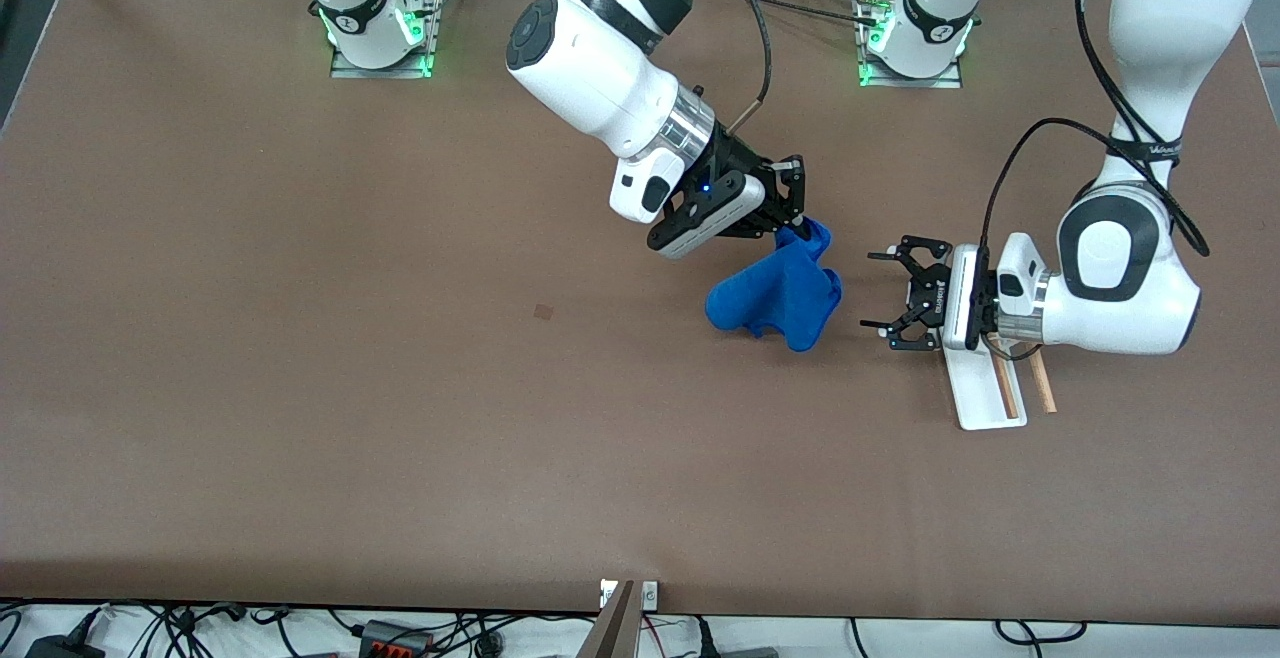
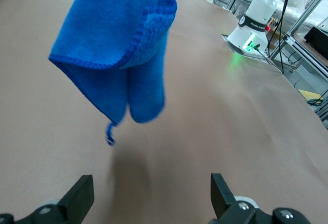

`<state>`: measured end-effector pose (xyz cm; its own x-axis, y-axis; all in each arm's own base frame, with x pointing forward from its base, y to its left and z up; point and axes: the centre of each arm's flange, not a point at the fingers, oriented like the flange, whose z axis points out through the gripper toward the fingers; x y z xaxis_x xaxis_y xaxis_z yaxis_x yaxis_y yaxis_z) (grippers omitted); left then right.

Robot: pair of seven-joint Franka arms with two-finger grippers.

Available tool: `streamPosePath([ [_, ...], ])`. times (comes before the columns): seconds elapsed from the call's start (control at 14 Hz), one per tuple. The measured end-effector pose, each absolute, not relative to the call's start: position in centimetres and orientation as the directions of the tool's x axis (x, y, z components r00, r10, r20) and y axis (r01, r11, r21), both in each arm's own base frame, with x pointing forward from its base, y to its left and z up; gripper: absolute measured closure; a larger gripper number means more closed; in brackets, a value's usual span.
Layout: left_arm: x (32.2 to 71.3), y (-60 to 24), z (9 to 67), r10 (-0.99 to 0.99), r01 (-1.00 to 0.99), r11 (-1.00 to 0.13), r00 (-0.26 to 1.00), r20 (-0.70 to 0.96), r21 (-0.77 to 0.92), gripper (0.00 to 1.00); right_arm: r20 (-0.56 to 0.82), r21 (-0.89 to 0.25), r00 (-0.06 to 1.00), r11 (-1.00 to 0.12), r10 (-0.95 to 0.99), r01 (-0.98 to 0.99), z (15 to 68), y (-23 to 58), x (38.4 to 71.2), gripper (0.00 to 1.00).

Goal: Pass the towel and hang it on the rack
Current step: 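Hold the towel with the right gripper while the left gripper reaches it, then grasp the towel with the left gripper beside the right gripper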

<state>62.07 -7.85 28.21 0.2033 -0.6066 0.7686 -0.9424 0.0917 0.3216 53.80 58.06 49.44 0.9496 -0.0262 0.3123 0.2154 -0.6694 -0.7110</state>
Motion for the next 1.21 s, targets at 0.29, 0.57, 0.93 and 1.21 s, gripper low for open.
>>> streamPosePath([
  [0.29, 61.9, -10.5, 25.1, -0.543, -0.959, 0.11, 0.161, 0.824, 0.26, 0.0, 0.313, -0.711, 0.949, -0.669, -0.027, 0.216, 49.4, 58.1, 53.8, 0.98],
  [0.57, 61.1, -13.3, 20.9, -0.427, -0.968, 0.114, 0.153, 0.891, 0.222, 0.0, 0.31, -0.71, 0.95, -0.671, -0.025, 0.214, 49.1, 58.2, 53.8, 0.98],
  [0.93, 60.7, -14.3, 17.5, -0.344, -0.985, 0.05, 0.141, 0.928, 0.168, 0.0, 0.31, -0.71, 0.95, -0.671, -0.024, 0.214, 49.1, 58.2, 53.8, 0.98],
  [1.21, 61.9, -14.9, 18.8, -0.35, -0.992, 0.05, 0.091, 0.932, 0.116, 0.0, 0.327, -0.717, 0.944, -0.663, -0.045, 0.217, 49.4, 58.0, 54.0, 0.98],
])
